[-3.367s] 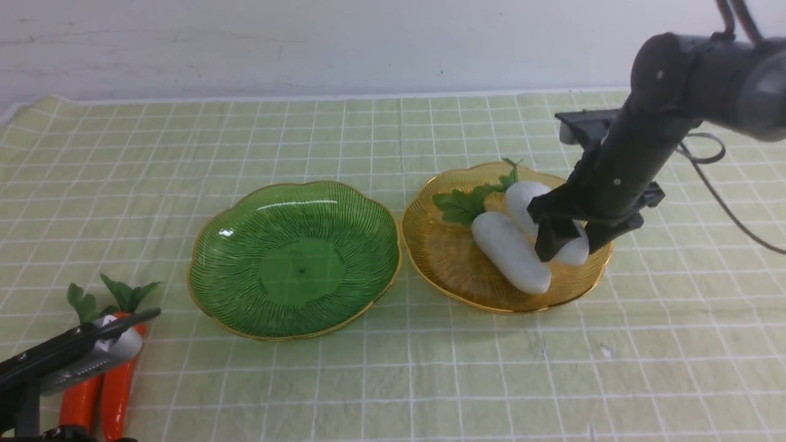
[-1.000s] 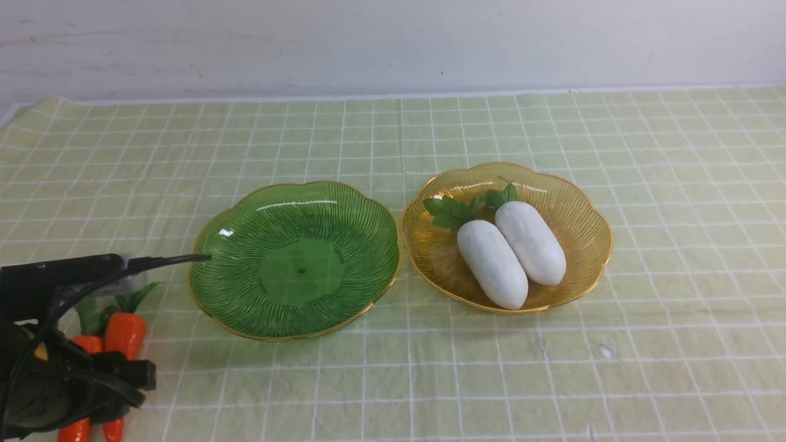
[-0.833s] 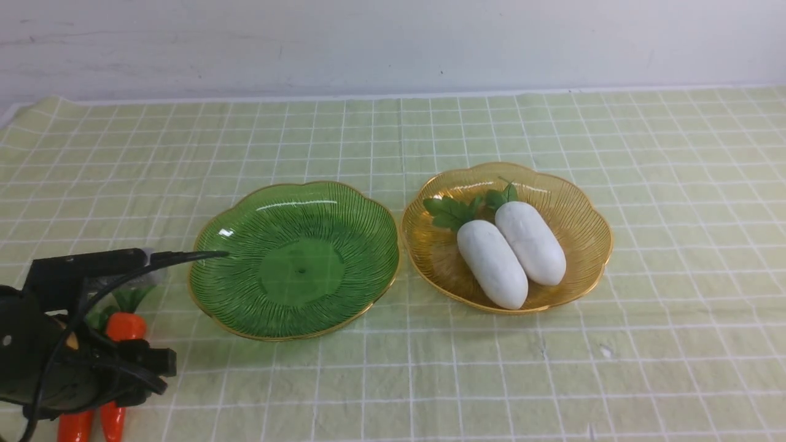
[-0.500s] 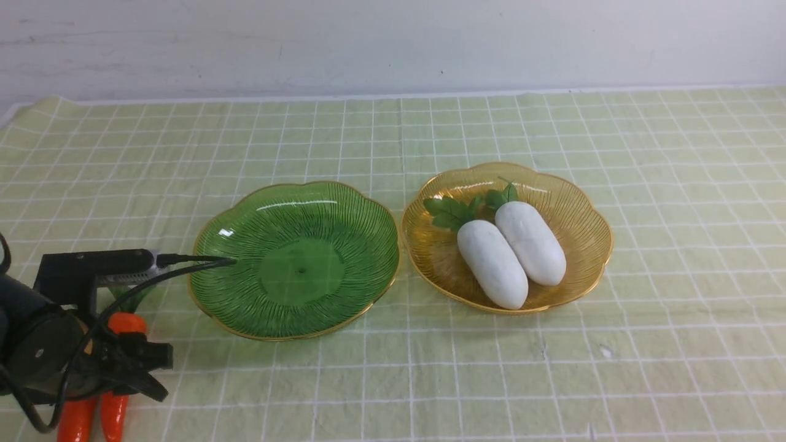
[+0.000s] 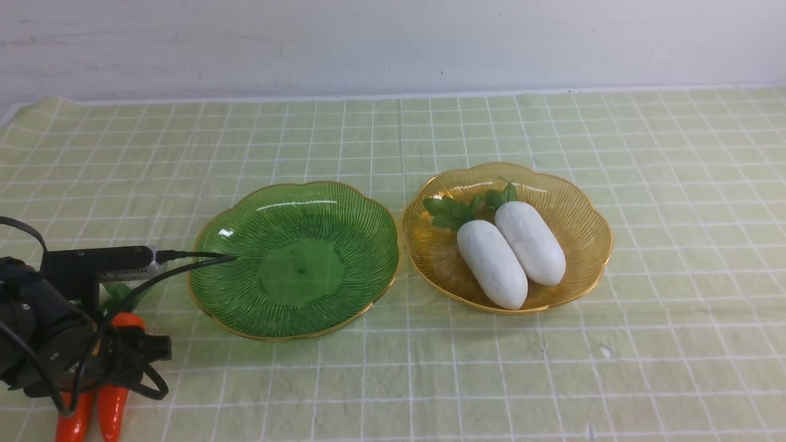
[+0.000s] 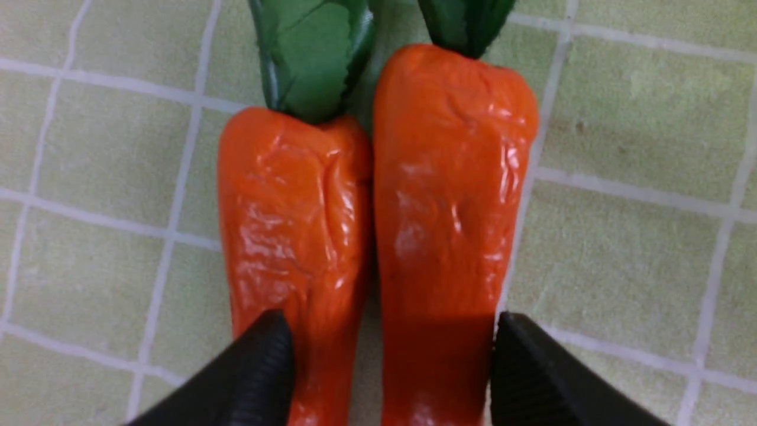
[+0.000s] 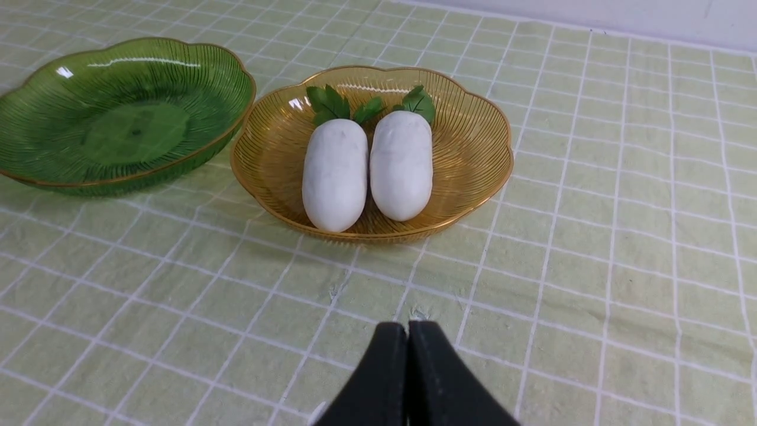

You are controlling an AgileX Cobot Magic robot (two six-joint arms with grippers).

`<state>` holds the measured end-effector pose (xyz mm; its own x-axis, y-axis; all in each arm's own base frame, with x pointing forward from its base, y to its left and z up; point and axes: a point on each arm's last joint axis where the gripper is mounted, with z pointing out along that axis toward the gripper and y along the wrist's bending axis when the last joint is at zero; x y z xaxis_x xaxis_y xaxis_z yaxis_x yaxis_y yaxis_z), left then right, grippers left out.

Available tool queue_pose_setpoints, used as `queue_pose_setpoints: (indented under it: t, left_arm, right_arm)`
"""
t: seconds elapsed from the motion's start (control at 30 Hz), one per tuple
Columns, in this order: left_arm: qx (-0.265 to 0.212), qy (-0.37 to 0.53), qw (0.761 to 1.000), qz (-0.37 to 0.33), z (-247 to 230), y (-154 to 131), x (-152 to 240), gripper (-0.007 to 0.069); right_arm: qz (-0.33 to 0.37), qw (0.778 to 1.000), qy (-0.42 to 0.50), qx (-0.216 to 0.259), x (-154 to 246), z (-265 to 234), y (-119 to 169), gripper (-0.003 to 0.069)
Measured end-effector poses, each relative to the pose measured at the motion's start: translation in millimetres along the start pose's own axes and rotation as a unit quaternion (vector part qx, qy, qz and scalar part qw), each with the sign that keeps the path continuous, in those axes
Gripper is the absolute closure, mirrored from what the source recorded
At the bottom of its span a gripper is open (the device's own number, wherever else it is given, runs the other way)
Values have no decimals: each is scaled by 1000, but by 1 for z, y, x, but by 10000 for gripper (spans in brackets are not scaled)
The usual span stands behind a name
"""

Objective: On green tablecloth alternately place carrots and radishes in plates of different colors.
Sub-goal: 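Pick up the carrot and put it on the nearest plate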

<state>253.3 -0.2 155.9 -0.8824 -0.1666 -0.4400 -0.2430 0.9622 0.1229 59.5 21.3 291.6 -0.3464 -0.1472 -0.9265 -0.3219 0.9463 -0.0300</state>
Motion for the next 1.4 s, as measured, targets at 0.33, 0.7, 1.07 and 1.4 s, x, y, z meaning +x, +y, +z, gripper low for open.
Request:
queue_pose_setpoints:
  t: [0.33, 0.7, 1.07, 1.4]
  left_arm:
    - [-33, 7, 999, -29, -22, 12, 3, 219]
    - [-12, 15, 996, -84, -37, 12, 7, 219]
    - [30, 8, 996, -79, -12, -3, 2, 219]
    - [48, 13, 998, -48, 15, -13, 3, 220]
  right_arm:
    - [0, 1000, 0, 0, 0, 0, 0, 674]
    - [0, 1000, 0, 0, 0, 0, 0, 674]
    - [-1, 1000, 0, 1, 0, 0, 0, 674]
    - [-1, 1000, 0, 1, 0, 0, 0, 674]
